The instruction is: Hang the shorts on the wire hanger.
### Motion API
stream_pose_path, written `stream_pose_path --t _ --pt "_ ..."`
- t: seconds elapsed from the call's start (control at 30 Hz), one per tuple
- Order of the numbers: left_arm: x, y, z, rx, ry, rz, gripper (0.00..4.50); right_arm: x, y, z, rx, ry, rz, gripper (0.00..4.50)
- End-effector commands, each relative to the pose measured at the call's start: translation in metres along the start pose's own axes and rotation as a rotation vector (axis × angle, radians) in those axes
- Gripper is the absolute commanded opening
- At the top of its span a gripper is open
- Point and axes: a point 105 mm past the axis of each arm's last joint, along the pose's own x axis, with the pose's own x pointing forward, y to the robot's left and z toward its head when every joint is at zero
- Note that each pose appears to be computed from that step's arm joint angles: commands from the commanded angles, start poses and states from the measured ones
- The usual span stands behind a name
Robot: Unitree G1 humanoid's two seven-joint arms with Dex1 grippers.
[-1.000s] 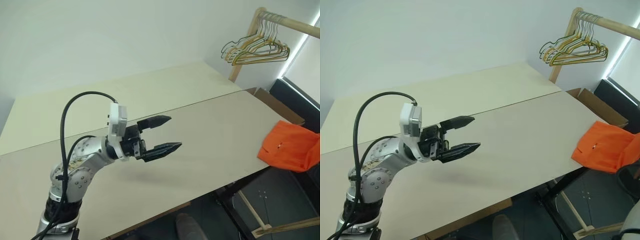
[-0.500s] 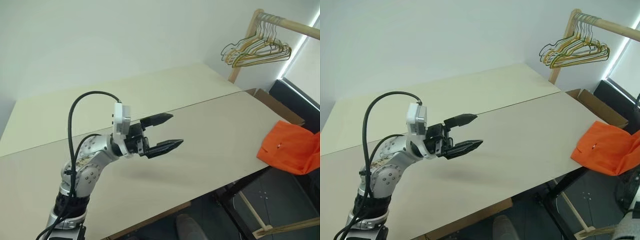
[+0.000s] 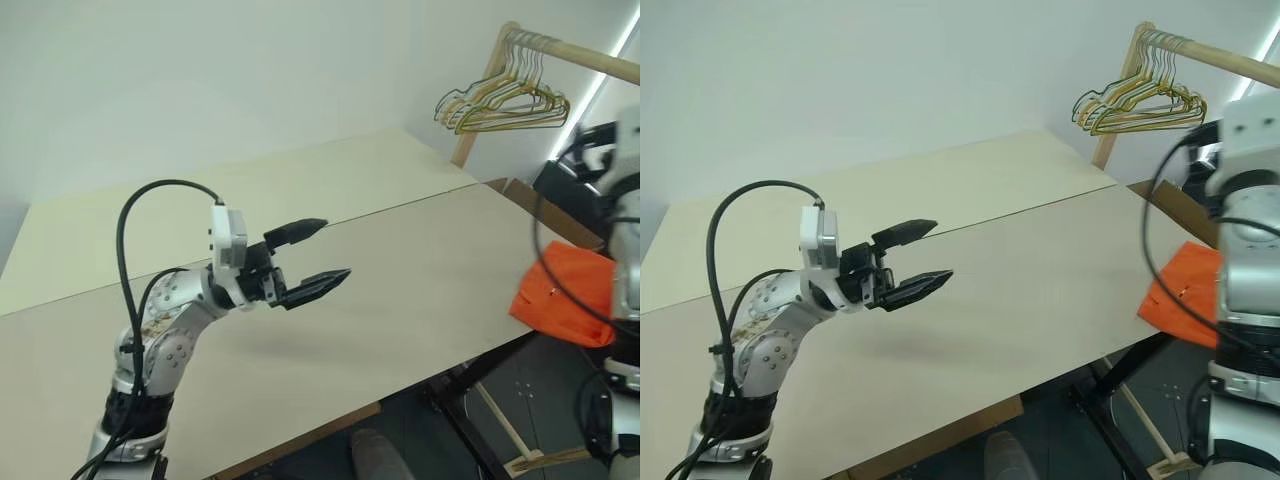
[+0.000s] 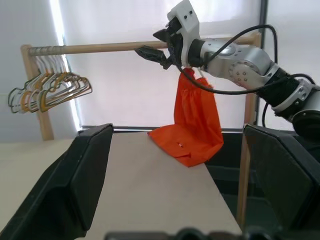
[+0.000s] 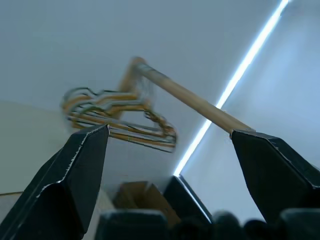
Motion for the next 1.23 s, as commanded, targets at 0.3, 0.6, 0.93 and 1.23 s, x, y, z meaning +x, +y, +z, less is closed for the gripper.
stream_pose_path --t 0.3,0.6,0.93,1.23 --pt "-0.042 0.0 -0.005 0.115 0.154 0.236 4.5 -0.039 0.11 0.023 0.13 -0.16 0.759 4.47" --pt "-0.061 -0.004 -0.02 0.114 0.224 0.335 4.5 -0.055 0.134 -0.011 0.063 -0.006 0.989 4.47" --pt "-0.069 0.006 -0.028 0.063 0.227 0.415 4.5 -0.065 0.139 -0.025 0.01 0.028 1.014 4.47" --pt "-0.075 0.012 -0.028 0.093 0.247 0.435 4.5 -0.063 0.144 -0.034 -0.025 0.042 1.01 4.47"
